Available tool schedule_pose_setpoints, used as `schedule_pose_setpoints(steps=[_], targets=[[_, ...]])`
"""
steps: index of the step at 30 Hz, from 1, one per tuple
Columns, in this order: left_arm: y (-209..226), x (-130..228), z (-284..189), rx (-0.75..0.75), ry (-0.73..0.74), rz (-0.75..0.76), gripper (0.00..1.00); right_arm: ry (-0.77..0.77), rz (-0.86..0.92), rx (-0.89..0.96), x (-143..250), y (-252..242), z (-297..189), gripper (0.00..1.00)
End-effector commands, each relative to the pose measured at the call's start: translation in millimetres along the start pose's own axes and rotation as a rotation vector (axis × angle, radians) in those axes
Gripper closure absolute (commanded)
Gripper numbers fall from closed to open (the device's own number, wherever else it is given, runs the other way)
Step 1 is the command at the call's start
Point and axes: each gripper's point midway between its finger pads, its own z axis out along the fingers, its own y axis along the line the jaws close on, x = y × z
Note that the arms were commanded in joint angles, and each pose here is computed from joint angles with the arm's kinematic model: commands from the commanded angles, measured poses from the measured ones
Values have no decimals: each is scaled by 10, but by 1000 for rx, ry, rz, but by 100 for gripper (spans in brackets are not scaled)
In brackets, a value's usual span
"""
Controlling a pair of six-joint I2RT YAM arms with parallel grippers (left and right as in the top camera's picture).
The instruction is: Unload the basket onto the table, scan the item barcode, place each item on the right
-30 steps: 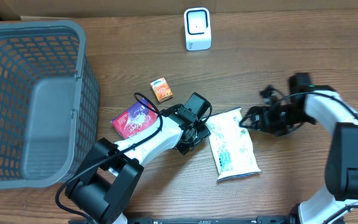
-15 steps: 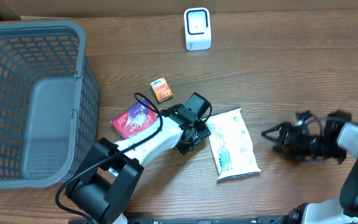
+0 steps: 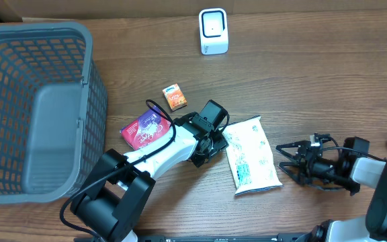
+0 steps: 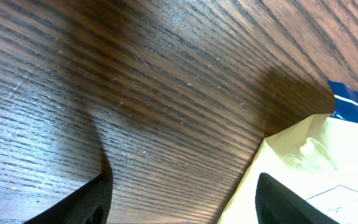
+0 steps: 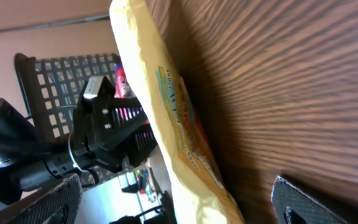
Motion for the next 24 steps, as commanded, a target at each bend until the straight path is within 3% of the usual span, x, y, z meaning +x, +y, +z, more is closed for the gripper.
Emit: schedule_pose_setpoints(steps=[1,10,12,14,15,20,24], targets=[[137,40,115,-53,19,15,33,29,113,236,162,-445,107,0],[138,40,115,-54,20,15,33,97,90,323,282,-416,449,3],[140,41,115,-54,20,16,33,99,80,322,281,-406,470,24],[141,42,115,-55,20,17,33,97,73,321,270,-402,474,79],[140,42,115,-54,21,24,33,95,72,323,266,-406,473,96],[143,42,115,-56,21,34,32,75,19,314,189,-381,488,96],[148,43,115,-57,21,34,28,64,-144,254,39,-224,534,96]])
